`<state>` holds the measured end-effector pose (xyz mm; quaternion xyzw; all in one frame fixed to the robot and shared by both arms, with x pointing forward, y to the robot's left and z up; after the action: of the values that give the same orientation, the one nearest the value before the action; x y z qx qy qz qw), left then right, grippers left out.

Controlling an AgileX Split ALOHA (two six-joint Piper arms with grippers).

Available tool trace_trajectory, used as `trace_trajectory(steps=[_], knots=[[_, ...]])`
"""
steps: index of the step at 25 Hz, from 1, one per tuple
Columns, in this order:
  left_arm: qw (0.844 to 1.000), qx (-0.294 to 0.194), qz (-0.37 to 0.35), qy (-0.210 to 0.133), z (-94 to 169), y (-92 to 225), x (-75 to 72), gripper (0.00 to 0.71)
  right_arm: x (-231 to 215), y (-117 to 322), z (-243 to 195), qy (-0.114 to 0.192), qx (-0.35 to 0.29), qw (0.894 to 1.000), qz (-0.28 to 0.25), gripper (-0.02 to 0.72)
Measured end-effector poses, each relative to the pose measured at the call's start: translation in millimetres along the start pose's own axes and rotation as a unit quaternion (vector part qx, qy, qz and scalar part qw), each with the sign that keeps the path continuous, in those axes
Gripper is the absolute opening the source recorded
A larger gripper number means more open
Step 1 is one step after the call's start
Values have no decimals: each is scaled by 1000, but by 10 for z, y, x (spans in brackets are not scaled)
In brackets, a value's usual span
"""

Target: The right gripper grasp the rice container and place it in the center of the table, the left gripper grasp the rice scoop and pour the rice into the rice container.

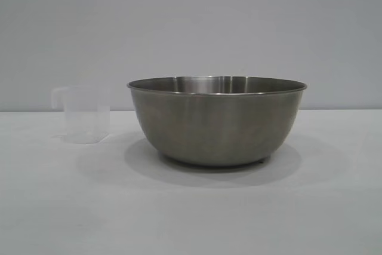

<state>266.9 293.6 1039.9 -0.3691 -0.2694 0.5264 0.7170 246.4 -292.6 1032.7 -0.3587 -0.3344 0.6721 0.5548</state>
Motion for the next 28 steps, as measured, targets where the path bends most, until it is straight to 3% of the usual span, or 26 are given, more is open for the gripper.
trace_trajectory(steps=[6, 14, 18, 28], knots=[[1000, 0, 5, -7, 0, 0, 5, 460, 0, 0, 0, 0, 0, 1000, 0, 206], [992, -1, 76, -106, 16, 10, 73, 460, 0, 0, 0, 0, 0, 1000, 0, 206], [986, -21, 93, -135, 71, 37, 74, 460, 0, 0, 0, 0, 0, 1000, 0, 206], [983, -68, 90, -144, 192, 111, 29, 460, 0, 0, 0, 0, 0, 1000, 0, 206]])
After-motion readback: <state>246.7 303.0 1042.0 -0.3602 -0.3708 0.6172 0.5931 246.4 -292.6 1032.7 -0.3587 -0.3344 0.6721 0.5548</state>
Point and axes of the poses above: a point on each arm's last joint axis where the gripper is mounted, z pointing back along that axis away from the gripper, x along the wrist's bending axis when the last joint is at zero, y = z × x, the point moved 2 cm from there along -z, pointing out along that axis toward the gripper, and after that the axes turned 4 degrees about z, right-handed, at the moved point
